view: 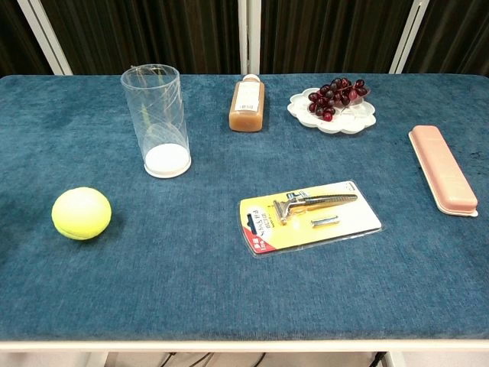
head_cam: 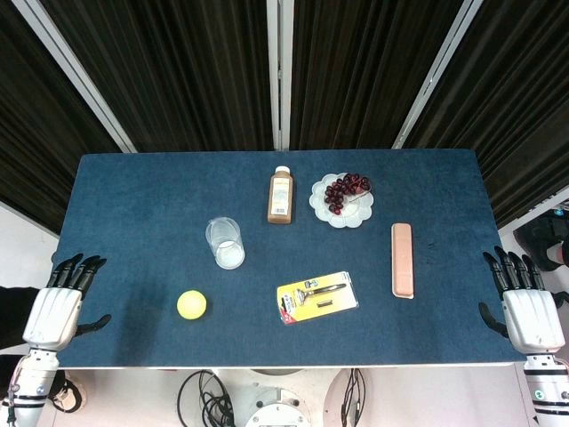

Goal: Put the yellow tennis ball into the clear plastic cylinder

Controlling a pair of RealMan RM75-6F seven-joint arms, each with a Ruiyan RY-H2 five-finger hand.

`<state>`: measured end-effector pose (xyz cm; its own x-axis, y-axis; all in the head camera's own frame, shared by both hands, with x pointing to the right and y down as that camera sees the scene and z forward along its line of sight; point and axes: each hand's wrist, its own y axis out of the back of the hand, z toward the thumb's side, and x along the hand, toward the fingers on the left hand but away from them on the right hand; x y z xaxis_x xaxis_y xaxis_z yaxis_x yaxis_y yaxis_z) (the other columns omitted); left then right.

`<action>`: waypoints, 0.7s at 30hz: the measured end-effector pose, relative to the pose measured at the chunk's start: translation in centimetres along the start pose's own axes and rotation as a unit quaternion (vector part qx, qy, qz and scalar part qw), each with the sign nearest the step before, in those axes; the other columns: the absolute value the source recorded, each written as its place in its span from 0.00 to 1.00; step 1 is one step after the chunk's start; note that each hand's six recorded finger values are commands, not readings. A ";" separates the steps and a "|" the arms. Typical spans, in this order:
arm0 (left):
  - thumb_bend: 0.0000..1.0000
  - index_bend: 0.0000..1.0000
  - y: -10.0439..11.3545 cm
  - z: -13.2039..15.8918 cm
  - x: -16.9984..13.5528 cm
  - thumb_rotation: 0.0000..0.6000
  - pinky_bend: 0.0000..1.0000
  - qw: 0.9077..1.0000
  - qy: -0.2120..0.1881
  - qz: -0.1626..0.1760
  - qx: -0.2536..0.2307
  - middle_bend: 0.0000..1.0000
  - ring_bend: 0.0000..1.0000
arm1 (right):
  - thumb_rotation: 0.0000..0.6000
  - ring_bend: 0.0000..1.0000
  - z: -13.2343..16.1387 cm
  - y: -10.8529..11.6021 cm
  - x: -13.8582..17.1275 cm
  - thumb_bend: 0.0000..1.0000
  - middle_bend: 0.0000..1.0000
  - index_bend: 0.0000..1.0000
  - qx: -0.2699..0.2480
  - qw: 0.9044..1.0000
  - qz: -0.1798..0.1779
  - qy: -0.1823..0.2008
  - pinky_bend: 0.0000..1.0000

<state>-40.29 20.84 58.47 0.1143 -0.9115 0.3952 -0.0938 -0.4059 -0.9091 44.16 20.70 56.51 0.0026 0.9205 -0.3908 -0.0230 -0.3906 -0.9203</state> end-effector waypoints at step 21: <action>0.10 0.14 -2.1 3.8 0.7 1.00 0.12 0.995 -0.067 -0.070 -0.038 0.10 0.04 | 1.00 0.00 -0.2 0.9 -0.2 0.27 0.00 0.00 -0.008 1.000 -0.017 -0.001 0.00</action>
<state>-36.26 21.31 60.19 0.2617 -0.8309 0.4910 -0.1408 -0.5362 -0.8323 44.32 20.11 55.73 0.0001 0.9335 -0.3587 -0.0072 -0.3587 -0.9334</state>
